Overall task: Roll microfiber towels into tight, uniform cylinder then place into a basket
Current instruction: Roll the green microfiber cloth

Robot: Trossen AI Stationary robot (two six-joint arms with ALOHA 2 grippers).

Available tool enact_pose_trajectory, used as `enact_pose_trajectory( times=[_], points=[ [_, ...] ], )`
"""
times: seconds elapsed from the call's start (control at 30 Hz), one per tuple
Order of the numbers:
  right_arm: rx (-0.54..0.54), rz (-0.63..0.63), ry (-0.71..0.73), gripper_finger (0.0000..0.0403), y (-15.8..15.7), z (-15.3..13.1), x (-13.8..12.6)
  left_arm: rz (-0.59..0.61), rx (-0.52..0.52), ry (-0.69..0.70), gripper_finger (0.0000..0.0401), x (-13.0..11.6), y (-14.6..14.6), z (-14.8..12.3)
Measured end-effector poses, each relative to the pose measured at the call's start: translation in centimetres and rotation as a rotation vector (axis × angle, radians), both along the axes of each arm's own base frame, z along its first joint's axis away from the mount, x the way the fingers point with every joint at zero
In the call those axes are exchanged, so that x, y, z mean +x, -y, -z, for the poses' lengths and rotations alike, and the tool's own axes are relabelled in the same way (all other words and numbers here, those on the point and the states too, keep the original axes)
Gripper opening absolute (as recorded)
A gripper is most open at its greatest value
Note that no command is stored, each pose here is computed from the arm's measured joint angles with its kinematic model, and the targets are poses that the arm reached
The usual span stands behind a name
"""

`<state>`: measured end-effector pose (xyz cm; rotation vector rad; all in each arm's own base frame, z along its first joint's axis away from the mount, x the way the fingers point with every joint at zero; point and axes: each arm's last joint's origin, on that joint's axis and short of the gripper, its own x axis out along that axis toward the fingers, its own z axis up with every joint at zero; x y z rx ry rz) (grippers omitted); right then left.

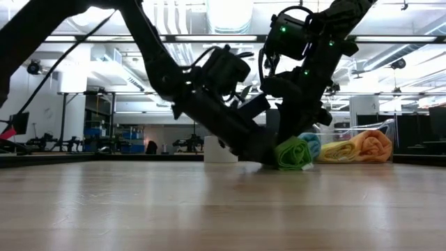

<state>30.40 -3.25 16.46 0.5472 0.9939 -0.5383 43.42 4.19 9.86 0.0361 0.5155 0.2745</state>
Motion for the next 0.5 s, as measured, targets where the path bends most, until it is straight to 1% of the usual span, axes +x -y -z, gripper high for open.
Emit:
enact_pose_trajectory(
  times=[0.2,0.5],
  points=[
    [-0.003,0.001,0.001,0.0013,0.2,0.0,0.0,0.01,-0.011,-0.083,0.0,-0.8,0.4,-1.4],
    [-0.006,0.002,0.008,0.0013,0.3,0.0,0.1,0.017,-0.01,-0.086,0.0,-1.2,0.7,-1.7]
  ],
)
